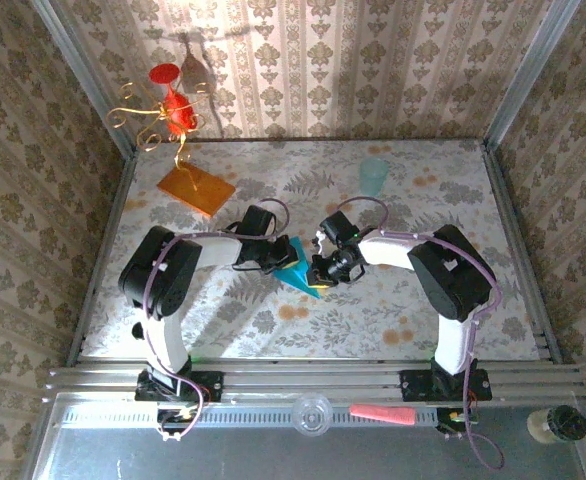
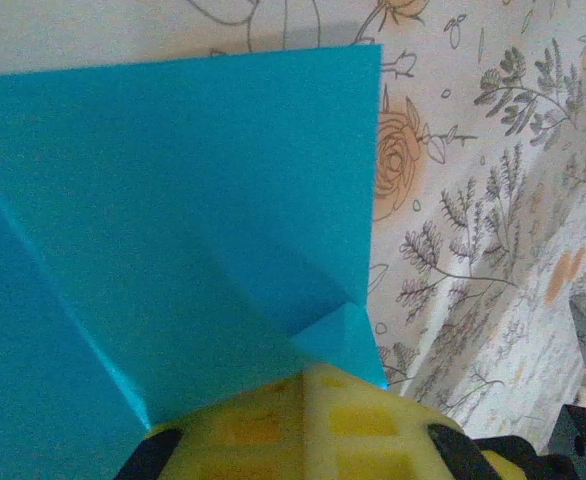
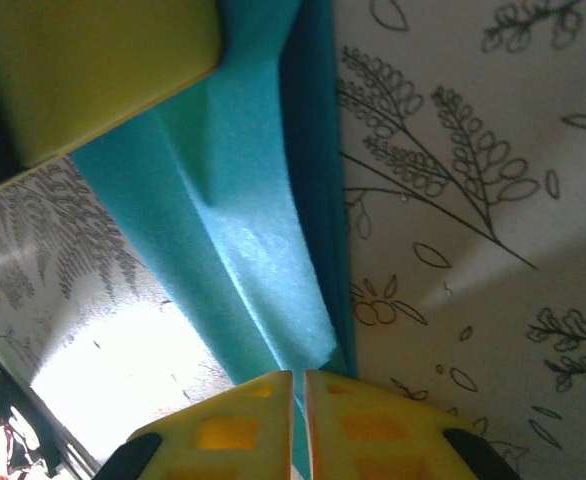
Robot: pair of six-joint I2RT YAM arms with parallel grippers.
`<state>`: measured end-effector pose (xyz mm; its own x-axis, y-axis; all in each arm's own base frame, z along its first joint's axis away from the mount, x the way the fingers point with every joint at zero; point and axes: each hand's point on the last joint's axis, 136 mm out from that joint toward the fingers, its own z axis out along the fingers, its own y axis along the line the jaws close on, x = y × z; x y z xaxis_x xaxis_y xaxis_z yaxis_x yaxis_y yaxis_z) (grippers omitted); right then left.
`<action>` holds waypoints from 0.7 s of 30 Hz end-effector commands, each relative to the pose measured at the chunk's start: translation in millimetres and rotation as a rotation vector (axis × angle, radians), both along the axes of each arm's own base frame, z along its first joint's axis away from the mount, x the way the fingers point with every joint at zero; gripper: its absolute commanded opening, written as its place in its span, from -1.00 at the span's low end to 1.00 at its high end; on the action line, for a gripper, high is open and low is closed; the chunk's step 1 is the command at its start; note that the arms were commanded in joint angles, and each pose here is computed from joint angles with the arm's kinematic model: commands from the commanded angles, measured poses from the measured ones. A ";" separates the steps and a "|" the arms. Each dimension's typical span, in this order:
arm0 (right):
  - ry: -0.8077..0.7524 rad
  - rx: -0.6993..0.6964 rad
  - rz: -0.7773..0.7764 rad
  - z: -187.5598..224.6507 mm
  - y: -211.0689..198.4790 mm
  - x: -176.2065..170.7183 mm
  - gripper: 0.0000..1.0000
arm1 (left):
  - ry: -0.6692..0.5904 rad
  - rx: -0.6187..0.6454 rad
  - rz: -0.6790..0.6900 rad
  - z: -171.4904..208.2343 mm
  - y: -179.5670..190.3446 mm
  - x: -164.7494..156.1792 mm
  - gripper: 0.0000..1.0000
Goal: Fold a paper plane with a square sheet of paper (pick it up from the middle)
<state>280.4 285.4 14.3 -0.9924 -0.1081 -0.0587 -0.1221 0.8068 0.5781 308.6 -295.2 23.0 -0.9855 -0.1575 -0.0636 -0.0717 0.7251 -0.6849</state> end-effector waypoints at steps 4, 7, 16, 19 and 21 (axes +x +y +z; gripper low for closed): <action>0.045 -0.080 0.014 -22.9 -12.4 -13.4 -0.71 | -0.080 0.017 -0.019 23.8 -0.5 -2.2 -0.80; 0.048 -0.089 0.015 -24.5 -13.9 -14.3 -0.71 | -0.101 -0.001 -0.022 29.9 -3.2 -6.9 -0.79; 0.051 -0.101 0.014 -24.9 -15.6 -15.3 -0.72 | -0.097 -0.020 -0.088 22.3 -16.6 -31.6 -0.81; 0.053 -0.104 0.013 -25.1 -16.4 -16.1 -0.71 | -0.099 -0.011 -0.119 19.6 -19.3 -38.0 -0.81; 0.053 -0.106 0.013 -25.3 -16.8 -16.1 -0.72 | -0.091 -0.002 -0.120 15.5 -17.6 -40.4 -0.81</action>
